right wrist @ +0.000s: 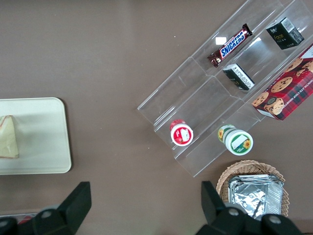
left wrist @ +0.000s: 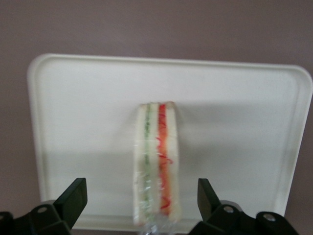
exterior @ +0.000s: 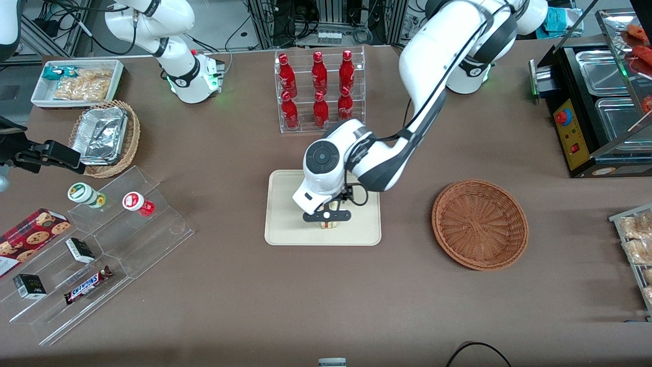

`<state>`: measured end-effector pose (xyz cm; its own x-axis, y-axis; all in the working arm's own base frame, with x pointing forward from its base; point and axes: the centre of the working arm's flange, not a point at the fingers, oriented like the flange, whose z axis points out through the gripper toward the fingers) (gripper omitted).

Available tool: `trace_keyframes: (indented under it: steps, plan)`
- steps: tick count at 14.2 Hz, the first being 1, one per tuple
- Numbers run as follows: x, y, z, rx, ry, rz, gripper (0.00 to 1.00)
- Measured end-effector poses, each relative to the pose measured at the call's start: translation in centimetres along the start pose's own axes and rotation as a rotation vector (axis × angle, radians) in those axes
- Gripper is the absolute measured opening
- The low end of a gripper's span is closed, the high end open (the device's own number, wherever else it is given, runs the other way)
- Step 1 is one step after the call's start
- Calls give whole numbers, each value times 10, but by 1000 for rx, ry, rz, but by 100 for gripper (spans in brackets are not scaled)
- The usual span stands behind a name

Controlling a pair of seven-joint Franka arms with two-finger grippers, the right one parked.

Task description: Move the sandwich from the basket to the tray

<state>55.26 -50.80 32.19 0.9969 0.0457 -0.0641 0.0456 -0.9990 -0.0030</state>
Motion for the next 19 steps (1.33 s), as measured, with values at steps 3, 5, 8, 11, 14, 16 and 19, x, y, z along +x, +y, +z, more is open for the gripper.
trace_keyframes:
  steps: [3,5,8,11,14,16,19]
  plan:
    - [30,-73,-84,3,37,-30,100]
    - [37,-127,-116,18,49,-36,100]
    - [38,-198,-131,58,34,-15,100]
    - [36,-277,-151,81,-43,33,100]
    - [30,-358,-189,55,-108,71,100]
    - [22,-400,-213,34,-119,71,100]
    - [11,-432,-243,22,-89,46,100]
